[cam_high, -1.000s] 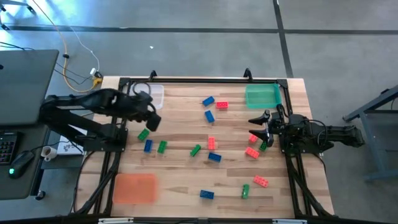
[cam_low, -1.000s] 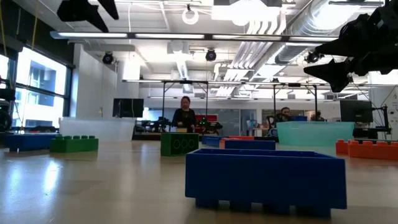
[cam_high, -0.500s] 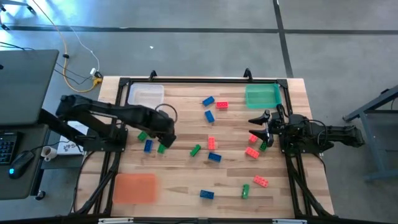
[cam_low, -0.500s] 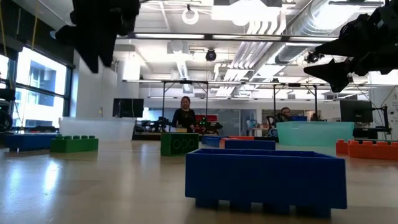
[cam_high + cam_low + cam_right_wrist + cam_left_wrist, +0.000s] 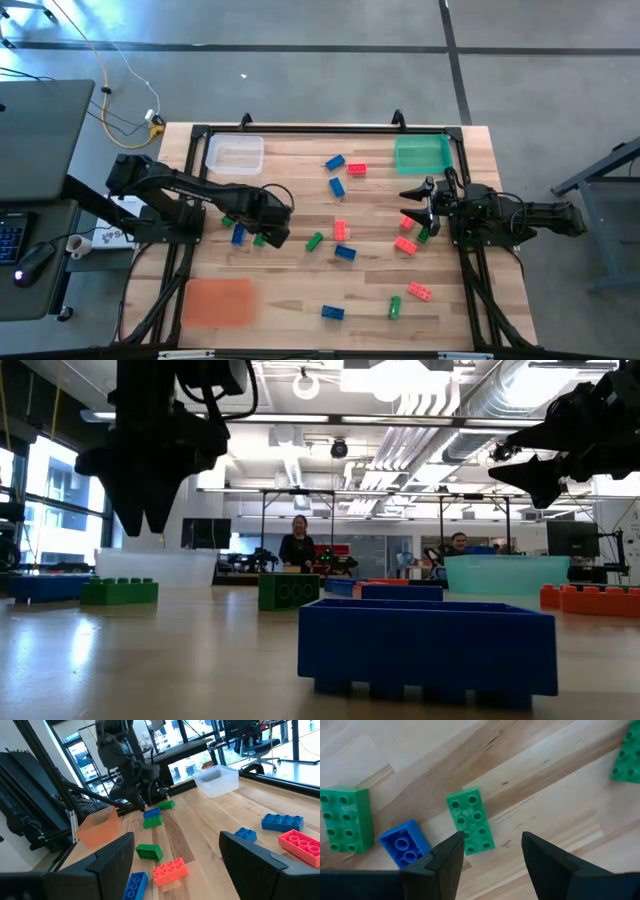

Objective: Sort & place blocks by color
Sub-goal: Put the green game piece into the white bin

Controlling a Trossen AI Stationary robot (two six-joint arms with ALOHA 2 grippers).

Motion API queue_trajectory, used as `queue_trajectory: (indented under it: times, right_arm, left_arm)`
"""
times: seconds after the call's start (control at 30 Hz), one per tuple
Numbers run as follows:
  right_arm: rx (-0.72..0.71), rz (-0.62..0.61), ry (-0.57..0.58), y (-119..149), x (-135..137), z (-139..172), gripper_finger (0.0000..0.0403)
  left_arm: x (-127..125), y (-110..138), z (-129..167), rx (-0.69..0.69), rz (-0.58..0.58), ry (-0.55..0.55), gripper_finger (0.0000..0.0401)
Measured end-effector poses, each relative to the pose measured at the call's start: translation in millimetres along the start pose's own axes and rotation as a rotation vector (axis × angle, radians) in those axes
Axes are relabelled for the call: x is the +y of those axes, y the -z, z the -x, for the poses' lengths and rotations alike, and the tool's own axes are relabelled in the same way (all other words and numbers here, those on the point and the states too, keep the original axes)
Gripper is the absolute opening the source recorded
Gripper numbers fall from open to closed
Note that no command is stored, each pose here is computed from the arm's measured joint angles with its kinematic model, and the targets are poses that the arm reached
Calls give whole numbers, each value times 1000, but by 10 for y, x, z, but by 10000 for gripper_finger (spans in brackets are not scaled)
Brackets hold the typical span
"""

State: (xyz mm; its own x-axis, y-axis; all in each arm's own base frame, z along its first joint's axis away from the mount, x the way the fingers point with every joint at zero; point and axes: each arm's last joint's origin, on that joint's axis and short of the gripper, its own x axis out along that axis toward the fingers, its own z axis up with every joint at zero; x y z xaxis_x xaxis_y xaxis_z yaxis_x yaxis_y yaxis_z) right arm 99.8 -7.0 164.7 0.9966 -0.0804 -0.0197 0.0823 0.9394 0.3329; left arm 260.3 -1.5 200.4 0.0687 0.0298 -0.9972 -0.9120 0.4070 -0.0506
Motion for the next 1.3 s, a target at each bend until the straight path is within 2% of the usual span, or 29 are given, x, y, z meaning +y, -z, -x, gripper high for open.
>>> queue_trajectory:
  times: [0.27, 1.03, 1.13, 1.3]
  right_arm:
    - [0, 0, 0, 1, 0, 0, 279]
    - [0, 0, 0, 1, 0, 0, 279]
    - [0, 0, 0, 0, 0, 0, 279]
    - [0, 0, 0, -1, 0, 0, 279]
  left_arm:
    - [51, 28, -232, 24, 64, -82, 186]
    - [-58, -5, -692, 84, 77, -204, 184]
    - [-63, -3, -698, 85, 55, -200, 165]
    - [-51, -1, -627, 68, 26, -173, 109]
